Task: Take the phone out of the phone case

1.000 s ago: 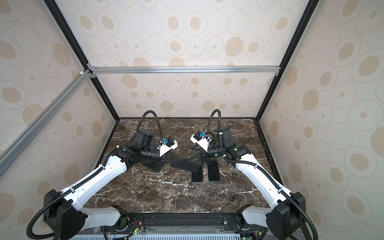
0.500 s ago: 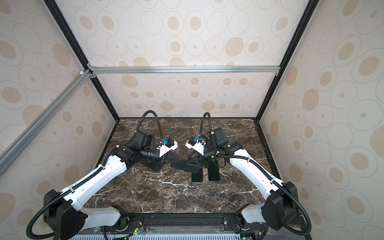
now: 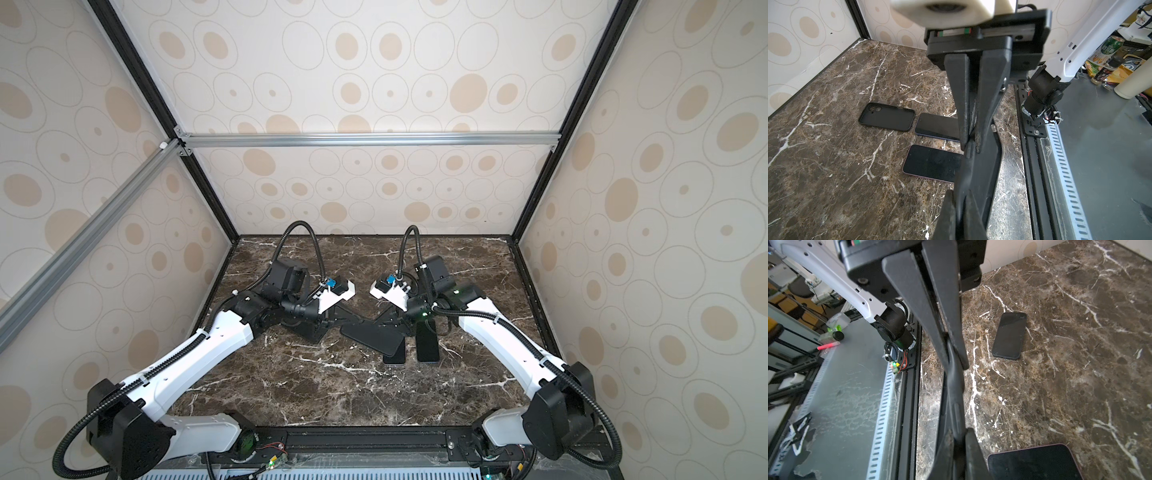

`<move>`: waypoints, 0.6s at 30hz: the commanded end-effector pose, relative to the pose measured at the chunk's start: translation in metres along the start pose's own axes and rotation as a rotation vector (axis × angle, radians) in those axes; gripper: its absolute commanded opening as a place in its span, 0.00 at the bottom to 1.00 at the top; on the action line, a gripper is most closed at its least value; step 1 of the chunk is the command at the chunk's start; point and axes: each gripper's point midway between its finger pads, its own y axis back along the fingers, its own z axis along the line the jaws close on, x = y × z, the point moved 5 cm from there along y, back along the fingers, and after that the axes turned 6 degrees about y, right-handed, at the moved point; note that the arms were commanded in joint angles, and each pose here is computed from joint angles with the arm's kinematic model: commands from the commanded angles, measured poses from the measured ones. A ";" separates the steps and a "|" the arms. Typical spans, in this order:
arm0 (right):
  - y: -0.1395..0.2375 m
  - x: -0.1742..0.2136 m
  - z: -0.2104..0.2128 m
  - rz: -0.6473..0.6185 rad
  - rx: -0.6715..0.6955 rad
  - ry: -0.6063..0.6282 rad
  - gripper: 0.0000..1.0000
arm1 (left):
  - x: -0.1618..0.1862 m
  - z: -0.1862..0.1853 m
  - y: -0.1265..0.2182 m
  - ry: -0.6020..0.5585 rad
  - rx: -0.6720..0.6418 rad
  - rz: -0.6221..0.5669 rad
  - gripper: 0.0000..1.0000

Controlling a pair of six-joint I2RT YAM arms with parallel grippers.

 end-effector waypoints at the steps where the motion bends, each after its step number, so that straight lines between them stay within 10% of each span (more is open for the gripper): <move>1: 0.001 -0.004 0.002 -0.013 0.000 0.014 0.00 | -0.018 -0.005 0.006 -0.062 0.010 -0.043 0.00; 9: -0.001 0.012 -0.028 -0.018 0.250 -0.167 0.00 | -0.029 0.022 0.021 0.010 -0.291 -0.141 0.81; 12: -0.002 0.024 -0.049 -0.025 0.397 -0.330 0.00 | -0.016 0.043 0.028 0.097 -0.491 -0.168 0.97; 18: -0.001 0.041 -0.082 -0.090 0.565 -0.697 0.00 | 0.016 0.069 0.025 0.331 -0.656 -0.162 0.99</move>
